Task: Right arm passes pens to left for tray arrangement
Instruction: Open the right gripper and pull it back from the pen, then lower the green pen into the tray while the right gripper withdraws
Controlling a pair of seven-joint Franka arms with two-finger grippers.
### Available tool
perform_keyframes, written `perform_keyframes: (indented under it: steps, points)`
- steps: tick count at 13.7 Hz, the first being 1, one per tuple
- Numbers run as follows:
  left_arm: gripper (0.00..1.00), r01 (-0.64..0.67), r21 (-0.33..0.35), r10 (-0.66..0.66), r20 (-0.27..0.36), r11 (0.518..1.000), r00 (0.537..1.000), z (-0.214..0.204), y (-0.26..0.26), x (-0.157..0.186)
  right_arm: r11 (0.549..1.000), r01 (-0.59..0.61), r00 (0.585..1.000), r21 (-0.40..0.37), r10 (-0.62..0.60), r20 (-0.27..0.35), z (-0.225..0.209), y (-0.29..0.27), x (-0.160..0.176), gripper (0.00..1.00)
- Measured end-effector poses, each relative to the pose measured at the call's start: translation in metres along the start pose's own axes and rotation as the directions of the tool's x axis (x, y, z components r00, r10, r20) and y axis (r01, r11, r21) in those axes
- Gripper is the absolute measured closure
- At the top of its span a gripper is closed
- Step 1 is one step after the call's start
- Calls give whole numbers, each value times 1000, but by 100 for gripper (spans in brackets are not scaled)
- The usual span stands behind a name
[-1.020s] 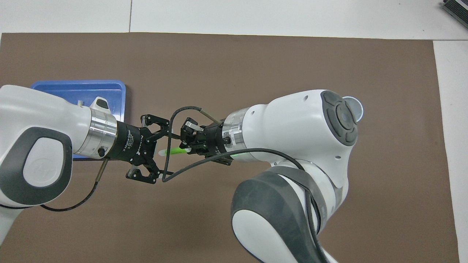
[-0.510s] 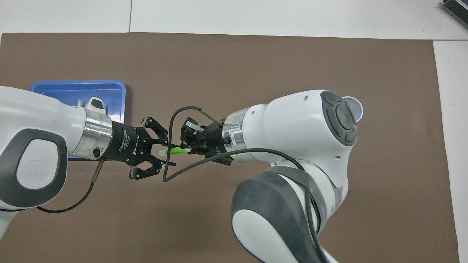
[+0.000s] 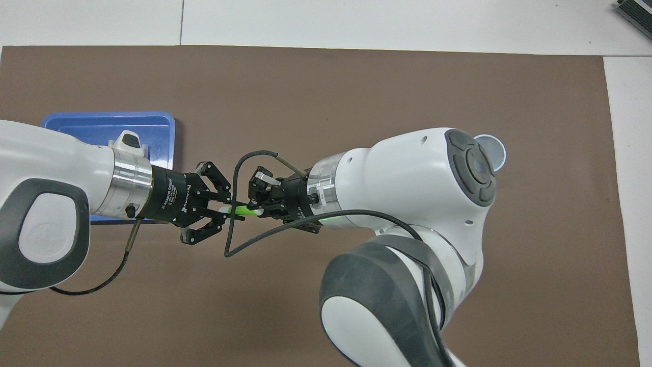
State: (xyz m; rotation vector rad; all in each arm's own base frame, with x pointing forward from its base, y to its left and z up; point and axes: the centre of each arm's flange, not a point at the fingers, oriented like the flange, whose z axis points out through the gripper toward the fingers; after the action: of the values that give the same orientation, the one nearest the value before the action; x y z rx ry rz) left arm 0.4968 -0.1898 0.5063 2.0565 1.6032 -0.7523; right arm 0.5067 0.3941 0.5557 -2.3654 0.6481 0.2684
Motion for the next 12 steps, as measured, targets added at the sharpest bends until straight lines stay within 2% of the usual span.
perform_keyframes:
  steps: [1, 2, 5, 7, 8, 9, 11, 12]
  points:
    - [81, -5, -1, 5, 0, 1000, 1000, 0, 0, 0, 1000, 0, 1000, 0, 0, 0, 0, 0, 0, 81]
    - [81, -31, -3, 31, -1, 1000, 1000, -1, 0, -1, 1000, -3, 1000, -2, 3, 0, 1, 1, 1, 75]
    - [81, -159, -10, 159, -5, 987, 987, -5, -1, -3, 999, 19, 1000, -30, -20, -8, 2, 5, 5, 42]
    - [81, -207, -13, 207, -16, 978, 978, -9, -1, 2, 982, 146, 988, -119, -151, -30, 2, 14, 12, 20]
    - [81, -258, -5, 258, -41, 966, 965, -12, -1, 8, 959, 227, 971, -170, -237, -36, -1, 20, 19, 7]
    - [81, -326, 18, 326, -80, 945, 942, -14, -1, 14, 925, 313, 945, -215, -327, -30, -6, 27, 29, 0]
    - [81, -445, 73, 451, -174, 892, 875, -16, -2, 30, 834, 471, 872, -286, -489, 9, -23, 45, 59, 0]
    - [81, -506, 109, 517, -228, 855, 825, -15, -1, 40, 775, 546, 824, -317, -566, 37, -34, 55, 75, 0]
